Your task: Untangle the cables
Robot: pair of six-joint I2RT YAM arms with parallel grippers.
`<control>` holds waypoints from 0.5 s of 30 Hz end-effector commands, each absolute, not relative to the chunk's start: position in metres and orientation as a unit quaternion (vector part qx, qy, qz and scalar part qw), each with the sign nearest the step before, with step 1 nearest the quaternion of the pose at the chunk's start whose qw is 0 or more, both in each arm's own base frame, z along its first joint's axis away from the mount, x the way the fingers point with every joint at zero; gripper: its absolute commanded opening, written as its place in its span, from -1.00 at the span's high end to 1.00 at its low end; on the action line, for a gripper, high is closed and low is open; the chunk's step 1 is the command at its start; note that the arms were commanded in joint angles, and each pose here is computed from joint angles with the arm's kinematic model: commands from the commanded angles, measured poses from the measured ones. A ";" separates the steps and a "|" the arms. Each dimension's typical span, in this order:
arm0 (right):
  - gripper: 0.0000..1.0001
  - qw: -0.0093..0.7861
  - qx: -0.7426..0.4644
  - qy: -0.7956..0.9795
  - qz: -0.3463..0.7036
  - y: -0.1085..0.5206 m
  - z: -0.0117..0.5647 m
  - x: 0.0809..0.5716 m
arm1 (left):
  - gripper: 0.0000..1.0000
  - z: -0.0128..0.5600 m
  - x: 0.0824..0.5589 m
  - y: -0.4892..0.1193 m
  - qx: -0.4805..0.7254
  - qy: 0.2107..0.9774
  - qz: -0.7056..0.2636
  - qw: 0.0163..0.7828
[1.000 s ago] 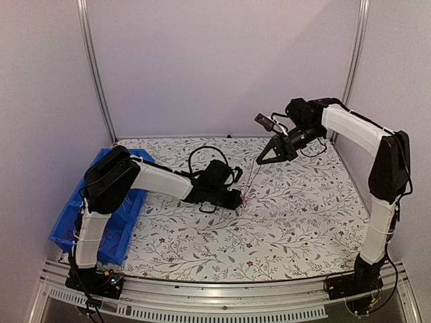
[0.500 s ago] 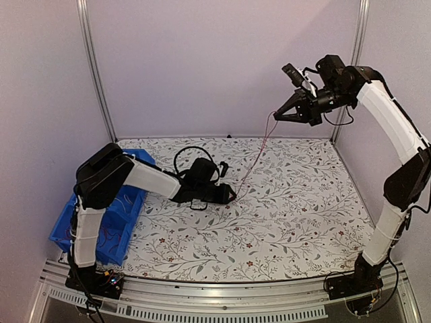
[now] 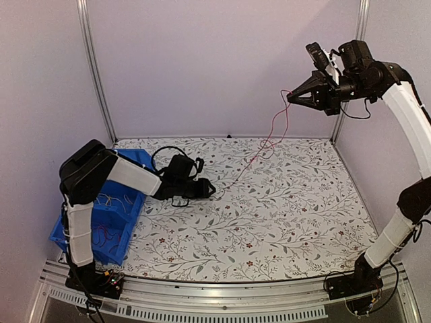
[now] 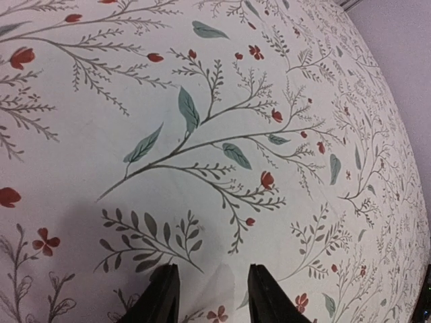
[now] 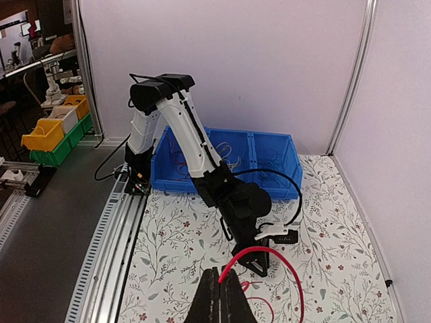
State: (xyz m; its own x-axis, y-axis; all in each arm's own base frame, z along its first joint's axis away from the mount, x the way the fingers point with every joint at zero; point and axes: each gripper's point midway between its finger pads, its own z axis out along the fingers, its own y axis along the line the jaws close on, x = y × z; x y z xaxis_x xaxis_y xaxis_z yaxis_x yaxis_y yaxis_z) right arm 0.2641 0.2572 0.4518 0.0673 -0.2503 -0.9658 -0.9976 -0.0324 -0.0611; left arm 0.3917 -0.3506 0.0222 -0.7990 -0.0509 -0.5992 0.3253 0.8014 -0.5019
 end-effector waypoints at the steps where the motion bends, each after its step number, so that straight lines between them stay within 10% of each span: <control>1: 1.00 0.470 -0.582 0.518 0.415 0.252 0.467 0.262 | 0.31 0.065 0.393 -0.352 0.111 0.877 -0.299 0.359; 15: 1.00 0.574 -0.498 0.531 0.374 0.181 0.535 0.298 | 0.24 0.018 0.383 -0.317 0.081 0.918 -0.225 0.317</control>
State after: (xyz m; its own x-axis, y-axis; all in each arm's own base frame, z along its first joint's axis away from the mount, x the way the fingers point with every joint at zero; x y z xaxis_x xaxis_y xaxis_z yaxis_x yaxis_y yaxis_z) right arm 0.3071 0.1935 0.5036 0.1042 -0.1455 -0.9839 -0.9716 0.1965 -0.1320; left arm 0.3898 -0.3290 0.0416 -0.7527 -0.0079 -0.6583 0.3328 0.8582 -0.3908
